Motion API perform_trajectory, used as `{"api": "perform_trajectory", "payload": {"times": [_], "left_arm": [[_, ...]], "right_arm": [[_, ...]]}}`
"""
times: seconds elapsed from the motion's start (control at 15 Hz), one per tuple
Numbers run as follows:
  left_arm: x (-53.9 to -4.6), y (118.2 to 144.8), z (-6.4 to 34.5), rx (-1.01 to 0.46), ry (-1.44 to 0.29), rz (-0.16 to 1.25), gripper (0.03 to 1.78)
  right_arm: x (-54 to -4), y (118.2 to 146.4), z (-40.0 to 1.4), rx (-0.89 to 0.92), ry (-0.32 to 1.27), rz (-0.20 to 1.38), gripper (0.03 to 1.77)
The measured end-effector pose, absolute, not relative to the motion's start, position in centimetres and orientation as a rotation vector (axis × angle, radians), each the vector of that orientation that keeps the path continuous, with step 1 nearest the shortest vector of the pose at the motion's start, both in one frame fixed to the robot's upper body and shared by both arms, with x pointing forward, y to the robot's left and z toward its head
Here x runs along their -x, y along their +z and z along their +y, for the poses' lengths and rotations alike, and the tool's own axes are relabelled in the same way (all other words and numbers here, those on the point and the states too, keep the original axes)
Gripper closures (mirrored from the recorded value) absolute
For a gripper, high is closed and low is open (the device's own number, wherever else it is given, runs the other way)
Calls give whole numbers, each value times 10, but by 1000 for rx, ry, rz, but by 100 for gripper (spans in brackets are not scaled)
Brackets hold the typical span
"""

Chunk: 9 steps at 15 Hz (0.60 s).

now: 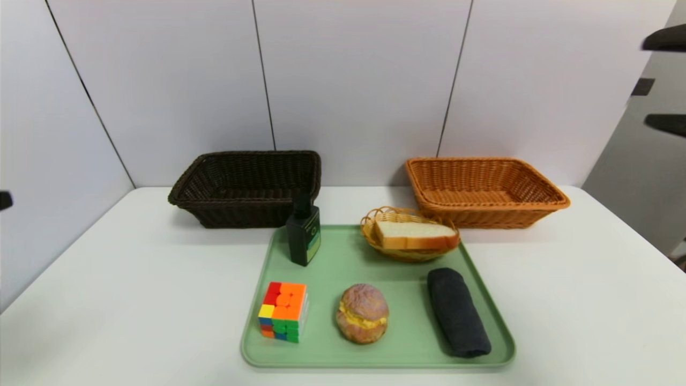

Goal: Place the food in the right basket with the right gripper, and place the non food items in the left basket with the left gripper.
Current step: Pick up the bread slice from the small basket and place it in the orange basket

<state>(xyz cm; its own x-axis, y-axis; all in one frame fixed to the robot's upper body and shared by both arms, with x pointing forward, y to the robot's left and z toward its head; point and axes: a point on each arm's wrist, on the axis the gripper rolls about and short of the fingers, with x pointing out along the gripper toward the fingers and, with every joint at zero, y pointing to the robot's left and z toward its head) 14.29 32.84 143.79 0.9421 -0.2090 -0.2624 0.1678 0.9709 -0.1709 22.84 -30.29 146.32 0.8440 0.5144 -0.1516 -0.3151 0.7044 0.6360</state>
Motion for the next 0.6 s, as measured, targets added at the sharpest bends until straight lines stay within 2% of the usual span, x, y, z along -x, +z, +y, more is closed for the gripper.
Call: {"api": "perform_trajectory", "payload": {"times": [0.27,0.47,0.6], "left_arm": [[-210,1460,326,169,-201,240,12],[-236,1447,321,193,-221,305,12],[-244,1435,315,216,-226,372,12]], "right_arm": [[-288,1443,-277,-965,357,686,9],[-311,1422,-251,-1163,278,920,9],[-317,1403,-240,-1186,270,1029,9]]}}
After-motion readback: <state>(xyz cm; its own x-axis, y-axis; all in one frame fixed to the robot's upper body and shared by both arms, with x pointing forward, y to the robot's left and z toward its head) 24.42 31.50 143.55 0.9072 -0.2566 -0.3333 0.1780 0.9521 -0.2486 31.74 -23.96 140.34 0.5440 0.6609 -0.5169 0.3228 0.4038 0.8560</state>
